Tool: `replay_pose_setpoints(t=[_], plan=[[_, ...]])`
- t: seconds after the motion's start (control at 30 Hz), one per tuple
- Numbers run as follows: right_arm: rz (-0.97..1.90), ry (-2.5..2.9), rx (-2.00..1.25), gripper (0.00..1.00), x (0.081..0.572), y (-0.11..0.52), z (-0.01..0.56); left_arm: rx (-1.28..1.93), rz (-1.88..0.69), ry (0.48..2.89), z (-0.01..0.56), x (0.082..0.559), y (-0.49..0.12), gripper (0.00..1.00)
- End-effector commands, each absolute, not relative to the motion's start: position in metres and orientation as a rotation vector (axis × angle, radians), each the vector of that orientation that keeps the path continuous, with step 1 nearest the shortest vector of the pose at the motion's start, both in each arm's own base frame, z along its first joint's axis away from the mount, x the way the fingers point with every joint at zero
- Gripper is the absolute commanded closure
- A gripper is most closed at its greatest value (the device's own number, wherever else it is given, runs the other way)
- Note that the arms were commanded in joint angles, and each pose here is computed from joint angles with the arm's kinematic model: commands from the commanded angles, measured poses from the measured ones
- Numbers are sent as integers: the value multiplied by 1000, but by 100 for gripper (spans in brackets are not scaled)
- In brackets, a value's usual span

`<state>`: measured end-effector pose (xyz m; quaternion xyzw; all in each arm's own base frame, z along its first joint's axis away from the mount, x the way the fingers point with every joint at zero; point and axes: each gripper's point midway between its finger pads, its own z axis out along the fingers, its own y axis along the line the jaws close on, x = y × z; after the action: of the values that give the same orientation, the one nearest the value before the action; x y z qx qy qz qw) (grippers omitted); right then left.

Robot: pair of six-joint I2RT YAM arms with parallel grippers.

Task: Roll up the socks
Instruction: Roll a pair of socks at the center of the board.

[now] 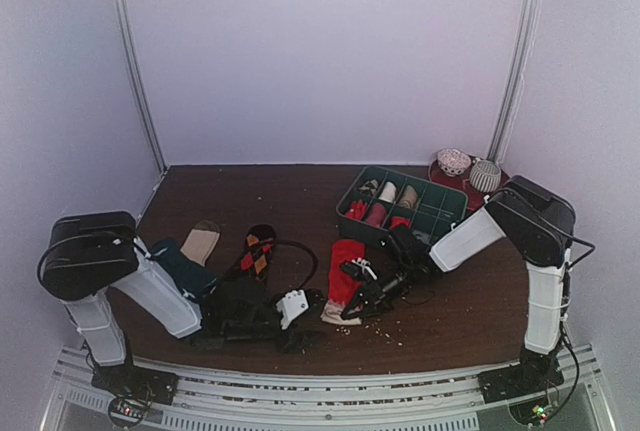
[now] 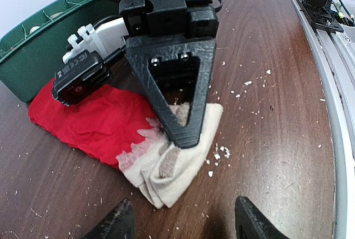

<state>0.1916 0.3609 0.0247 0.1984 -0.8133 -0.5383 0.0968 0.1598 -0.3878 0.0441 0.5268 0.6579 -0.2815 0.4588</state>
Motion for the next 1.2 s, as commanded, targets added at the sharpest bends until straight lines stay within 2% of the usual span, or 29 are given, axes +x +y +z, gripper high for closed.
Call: replay_pose_setpoints(t=[0.0,0.43,0.57,0.77,0.87,1.0,1.1,1.17], plan=[[-1451,-2404,480,96,177,345,-2,1258,-694,1488,67,171,-410,39],[-1402,-2395,521,96,165,338,-9,1265,-731,1528,49,177,-420,43],[-1395,-2392,524,96,161,337,-11,1267,-753,1550,44,181,-423,54],[-1382,-2394,531,96,159,336,-13,1275,-772,1572,40,182,-426,57],[-1375,-2396,533,96,159,336,-15,1290,-775,1589,35,182,-428,65],[-1372,-2394,550,95,157,337,-15,1310,-782,1654,23,183,-430,87],[-1372,-2398,587,94,158,339,-12,1305,-774,1737,10,184,-427,98],[-1355,-2414,618,91,159,338,-11,1287,-770,1805,0,184,-423,100]])
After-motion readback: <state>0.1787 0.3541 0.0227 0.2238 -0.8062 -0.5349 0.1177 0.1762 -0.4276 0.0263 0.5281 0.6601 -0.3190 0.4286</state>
